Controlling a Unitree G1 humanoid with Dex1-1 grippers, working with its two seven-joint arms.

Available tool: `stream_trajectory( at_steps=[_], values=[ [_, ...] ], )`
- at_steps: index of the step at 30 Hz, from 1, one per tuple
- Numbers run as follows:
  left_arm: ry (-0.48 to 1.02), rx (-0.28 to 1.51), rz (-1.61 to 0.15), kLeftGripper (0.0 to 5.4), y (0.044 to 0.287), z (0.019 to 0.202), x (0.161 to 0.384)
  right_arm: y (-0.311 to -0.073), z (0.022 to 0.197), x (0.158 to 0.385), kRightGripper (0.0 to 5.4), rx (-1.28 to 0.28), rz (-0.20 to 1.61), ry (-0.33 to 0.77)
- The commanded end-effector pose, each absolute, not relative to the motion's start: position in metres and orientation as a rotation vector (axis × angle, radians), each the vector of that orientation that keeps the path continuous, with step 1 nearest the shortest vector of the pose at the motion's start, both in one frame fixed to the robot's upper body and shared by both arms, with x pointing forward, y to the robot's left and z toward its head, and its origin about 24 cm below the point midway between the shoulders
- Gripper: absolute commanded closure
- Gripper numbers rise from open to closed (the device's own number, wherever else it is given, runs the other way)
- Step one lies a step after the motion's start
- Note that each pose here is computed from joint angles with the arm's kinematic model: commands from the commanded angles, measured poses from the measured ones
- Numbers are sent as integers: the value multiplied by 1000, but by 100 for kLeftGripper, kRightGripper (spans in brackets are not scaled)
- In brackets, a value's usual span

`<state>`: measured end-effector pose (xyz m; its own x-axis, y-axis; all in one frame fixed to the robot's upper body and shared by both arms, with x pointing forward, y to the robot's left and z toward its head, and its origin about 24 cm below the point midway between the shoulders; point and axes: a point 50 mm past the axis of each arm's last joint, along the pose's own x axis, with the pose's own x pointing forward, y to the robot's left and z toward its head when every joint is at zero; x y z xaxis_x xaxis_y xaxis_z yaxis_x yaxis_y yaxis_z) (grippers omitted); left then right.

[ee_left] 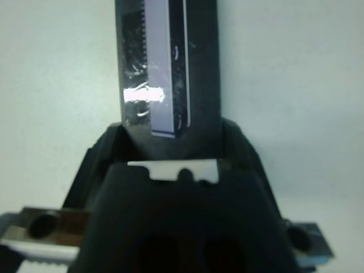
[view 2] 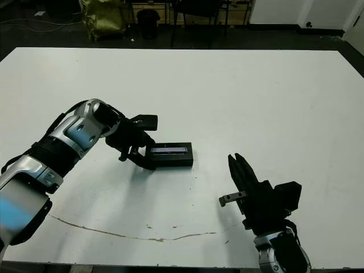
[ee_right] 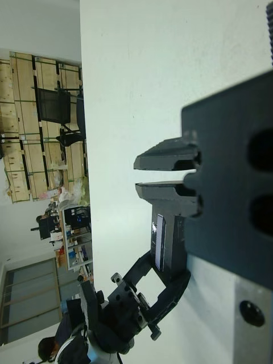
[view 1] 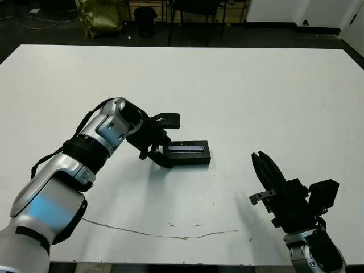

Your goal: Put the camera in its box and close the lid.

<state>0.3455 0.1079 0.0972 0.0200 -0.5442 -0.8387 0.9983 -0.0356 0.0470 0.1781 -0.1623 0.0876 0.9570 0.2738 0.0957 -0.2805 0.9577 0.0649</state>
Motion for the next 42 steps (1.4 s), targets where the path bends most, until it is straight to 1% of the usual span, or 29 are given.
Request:
stream_trajectory(
  at_steps=[1,2,3,6,10,13,16,21,24,27,30,31,33,35,36,38,39,40,42],
  values=[
    [917,766,-1424,305,126,54,329,-165,81,177,540,79,273,-50],
    [919,761,-1430,305,127,53,329,-165,81,177,540,90,276,-51],
    [916,767,-1438,287,127,53,328,-165,81,177,540,86,275,-50],
    [903,811,-1466,219,130,52,327,-165,80,177,540,80,274,-51],
    [941,811,-1468,125,135,47,326,-165,81,176,540,74,263,-51],
    [966,861,-1485,57,145,44,326,-166,82,176,540,54,260,-46],
    [988,873,-1495,2,160,40,325,-168,80,177,540,64,267,-47],
    [1011,889,-1504,2,187,36,321,-169,80,177,540,78,271,-61],
    [1100,874,-1462,2,207,35,319,-169,78,178,540,94,280,-70],
    [1140,855,-1439,2,226,33,313,-169,78,178,540,87,276,-74],
    [1238,871,-1330,2,251,31,308,-169,79,177,540,97,274,-72],
    [1262,860,-1306,2,258,33,306,-169,80,177,540,95,272,-67],
    [1297,764,-1251,2,274,41,302,-169,80,177,540,93,278,-63],
    [1299,723,-1195,2,286,48,300,-169,80,177,540,105,283,-68],
    [1295,719,-1159,2,291,51,300,-169,79,177,540,110,285,-70],
    [1241,673,-1078,2,300,54,301,-168,78,177,540,109,283,-68],
    [1156,714,-1049,2,303,58,304,-168,79,177,540,109,283,-67],
    [1058,739,-1041,2,305,66,309,-167,80,177,540,102,279,-61],
    [903,674,-998,2,305,87,318,-166,82,176,540,99,275,-52]
  ],
)
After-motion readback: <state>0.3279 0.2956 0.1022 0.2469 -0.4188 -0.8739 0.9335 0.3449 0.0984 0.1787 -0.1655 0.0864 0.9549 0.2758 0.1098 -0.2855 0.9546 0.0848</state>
